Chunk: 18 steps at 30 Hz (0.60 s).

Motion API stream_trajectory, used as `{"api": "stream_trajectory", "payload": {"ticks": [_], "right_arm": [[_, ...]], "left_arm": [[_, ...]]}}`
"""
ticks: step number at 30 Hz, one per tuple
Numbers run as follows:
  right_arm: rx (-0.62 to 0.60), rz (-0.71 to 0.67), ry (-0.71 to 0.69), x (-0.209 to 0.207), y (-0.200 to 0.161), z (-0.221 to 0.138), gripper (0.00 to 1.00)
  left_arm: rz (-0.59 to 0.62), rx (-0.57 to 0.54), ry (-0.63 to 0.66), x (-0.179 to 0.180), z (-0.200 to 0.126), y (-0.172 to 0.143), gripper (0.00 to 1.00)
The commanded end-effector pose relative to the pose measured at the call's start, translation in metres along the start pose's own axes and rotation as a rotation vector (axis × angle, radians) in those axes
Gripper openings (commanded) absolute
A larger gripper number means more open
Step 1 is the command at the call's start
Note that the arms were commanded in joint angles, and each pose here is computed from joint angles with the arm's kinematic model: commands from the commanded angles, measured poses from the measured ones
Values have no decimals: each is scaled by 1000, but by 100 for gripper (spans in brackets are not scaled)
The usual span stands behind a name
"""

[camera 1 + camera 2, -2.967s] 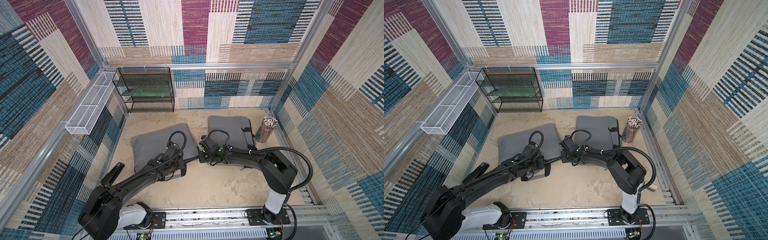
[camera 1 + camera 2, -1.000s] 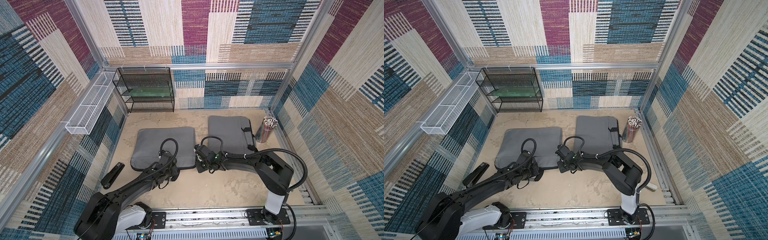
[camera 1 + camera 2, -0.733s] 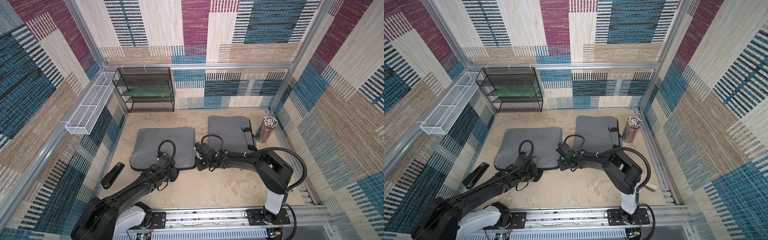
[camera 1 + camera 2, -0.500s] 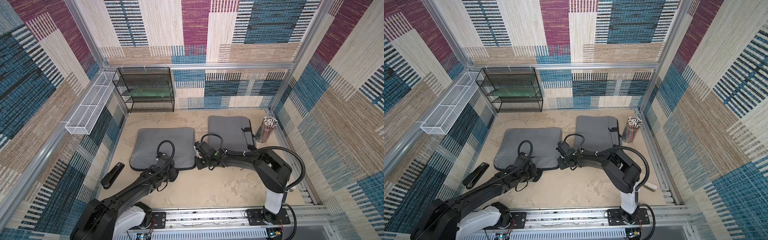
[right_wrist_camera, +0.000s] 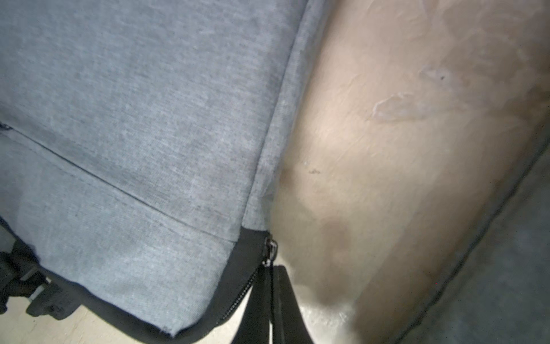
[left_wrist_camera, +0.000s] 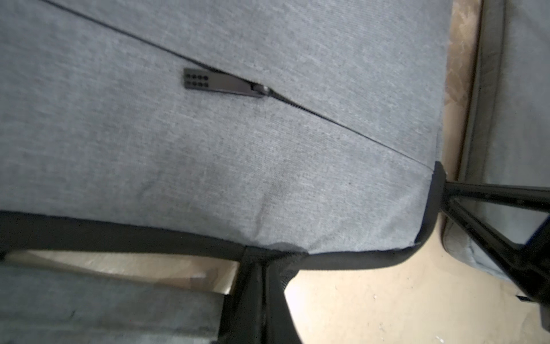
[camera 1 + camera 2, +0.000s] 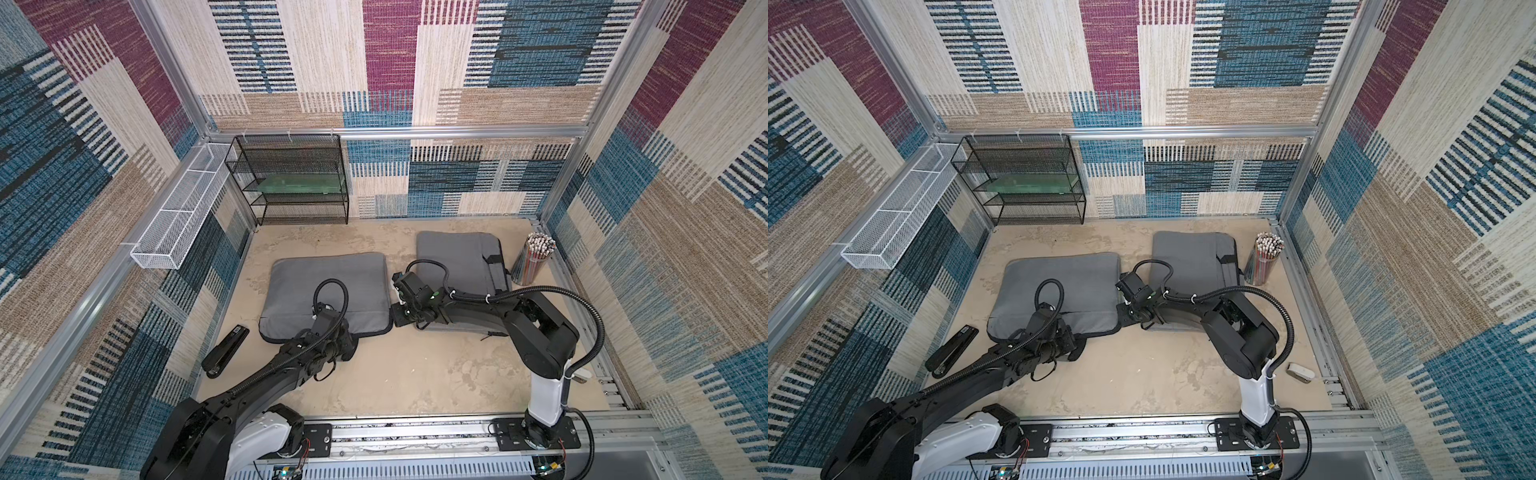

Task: Open the zippered laptop bag and take out the laptop
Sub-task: Adjust the zippered laptop bag at the center of the board.

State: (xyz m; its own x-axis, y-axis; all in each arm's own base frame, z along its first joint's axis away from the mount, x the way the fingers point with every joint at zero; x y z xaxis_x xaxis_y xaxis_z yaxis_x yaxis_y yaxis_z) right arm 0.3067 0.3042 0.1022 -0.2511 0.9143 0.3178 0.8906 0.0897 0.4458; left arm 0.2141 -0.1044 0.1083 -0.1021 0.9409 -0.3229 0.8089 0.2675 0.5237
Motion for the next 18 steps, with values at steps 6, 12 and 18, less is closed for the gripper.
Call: {"api": "stream_trajectory", "payload": {"ticks": [6, 12, 18], "right_arm": [[-104, 66, -75, -14, 43, 4, 0], [-125, 76, -81, -22, 75, 8, 0], [-136, 92, -78, -38, 110, 8, 0]], "left_arm": [[79, -17, -23, -18, -3, 23, 18], [167, -26, -92, -43, -1, 46, 38], [275, 42, -124, -57, 2, 52, 50]]}}
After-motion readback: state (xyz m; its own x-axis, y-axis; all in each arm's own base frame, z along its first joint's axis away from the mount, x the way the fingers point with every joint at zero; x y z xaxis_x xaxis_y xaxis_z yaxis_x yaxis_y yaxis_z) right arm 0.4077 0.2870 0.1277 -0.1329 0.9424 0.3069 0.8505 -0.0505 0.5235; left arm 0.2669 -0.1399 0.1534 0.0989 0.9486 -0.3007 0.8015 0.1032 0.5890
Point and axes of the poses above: each gripper's point midway between its finger pads, its own z axis out along the fingers, its own x axis along the line the jaws close on, y = z × x, the point moved 7 cm from there along -z, back along the fingers, and after that the axes turned 9 degrees about z, right-handed, at the moved point
